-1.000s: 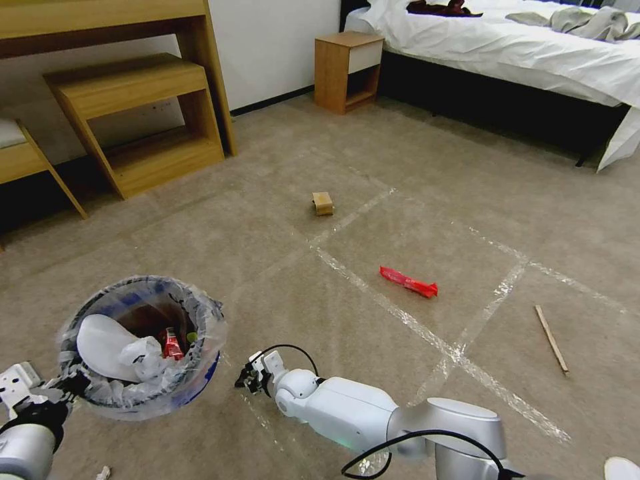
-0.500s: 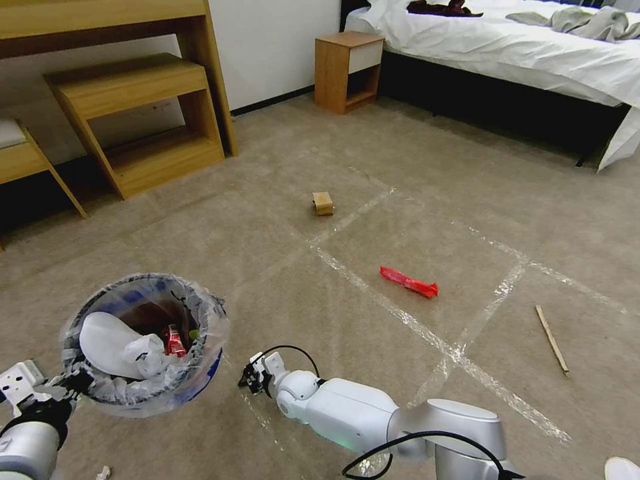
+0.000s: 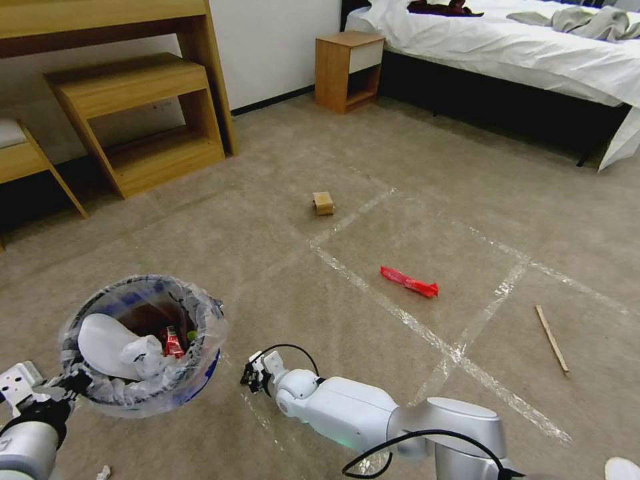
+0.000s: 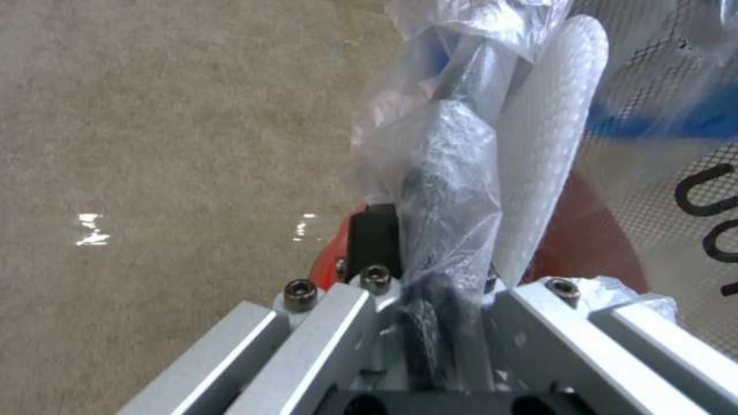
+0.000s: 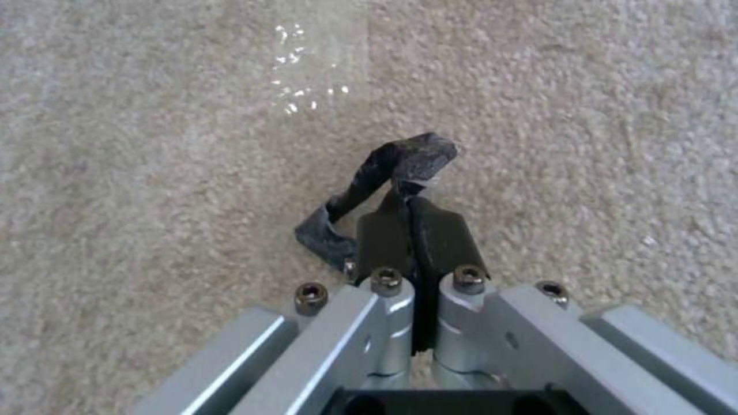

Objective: Pick up the trash bin and place the garbage on the floor into it.

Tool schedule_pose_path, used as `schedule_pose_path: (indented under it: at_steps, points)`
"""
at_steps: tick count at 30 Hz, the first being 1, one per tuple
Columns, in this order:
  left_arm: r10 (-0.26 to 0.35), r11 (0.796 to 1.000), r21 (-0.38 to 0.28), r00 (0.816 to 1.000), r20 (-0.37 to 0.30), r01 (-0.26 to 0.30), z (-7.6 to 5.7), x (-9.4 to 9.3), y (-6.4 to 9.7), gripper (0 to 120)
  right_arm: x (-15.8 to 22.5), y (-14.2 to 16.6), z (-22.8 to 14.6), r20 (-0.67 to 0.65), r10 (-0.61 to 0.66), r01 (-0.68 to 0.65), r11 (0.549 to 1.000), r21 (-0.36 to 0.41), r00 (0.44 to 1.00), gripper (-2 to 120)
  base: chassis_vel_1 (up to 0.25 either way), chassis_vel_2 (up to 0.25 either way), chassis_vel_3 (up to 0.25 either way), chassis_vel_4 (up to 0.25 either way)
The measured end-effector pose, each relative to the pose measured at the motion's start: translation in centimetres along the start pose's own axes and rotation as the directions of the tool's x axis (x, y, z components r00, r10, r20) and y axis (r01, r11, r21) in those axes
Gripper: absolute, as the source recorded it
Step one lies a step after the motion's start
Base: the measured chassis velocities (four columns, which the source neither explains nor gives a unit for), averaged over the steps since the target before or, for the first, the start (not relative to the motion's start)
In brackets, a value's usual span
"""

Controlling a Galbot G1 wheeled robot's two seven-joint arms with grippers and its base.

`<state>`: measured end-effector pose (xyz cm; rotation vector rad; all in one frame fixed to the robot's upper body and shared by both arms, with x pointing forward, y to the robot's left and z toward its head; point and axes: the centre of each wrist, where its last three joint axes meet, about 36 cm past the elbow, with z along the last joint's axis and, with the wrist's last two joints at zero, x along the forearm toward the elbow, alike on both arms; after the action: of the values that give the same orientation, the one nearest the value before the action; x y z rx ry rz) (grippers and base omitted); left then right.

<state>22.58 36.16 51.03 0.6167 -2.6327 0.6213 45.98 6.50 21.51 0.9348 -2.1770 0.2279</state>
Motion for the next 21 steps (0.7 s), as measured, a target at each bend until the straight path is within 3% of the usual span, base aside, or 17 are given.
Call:
schedule_pose_path:
  at_steps: [10,16,21]
  points:
    - [-0.004,1.000,-0.008,1.000,-0.002,0.004,-0.1,-0.4,0.2,0,0.5,1.3,-1.5,0.036,-0.019,0.019,1.000,-0.004,0.999,0,0.000,0.000,0.000,0.000]
    - [-0.002,1.000,-0.009,1.000,-0.005,0.002,-0.2,-1.1,0.3,0,2.4,3.9,-5.1,0.133,-0.063,0.068,0.997,-0.033,0.989,0,0.000,0.000,0.000,0.000]
    - [-0.003,1.000,-0.013,1.000,-0.012,0.003,-0.1,-1.4,0.4,0,4.1,1.5,-5.5,0.185,-0.034,0.046,0.997,-0.058,0.982,0,0.000,0.000,0.000,0.000]
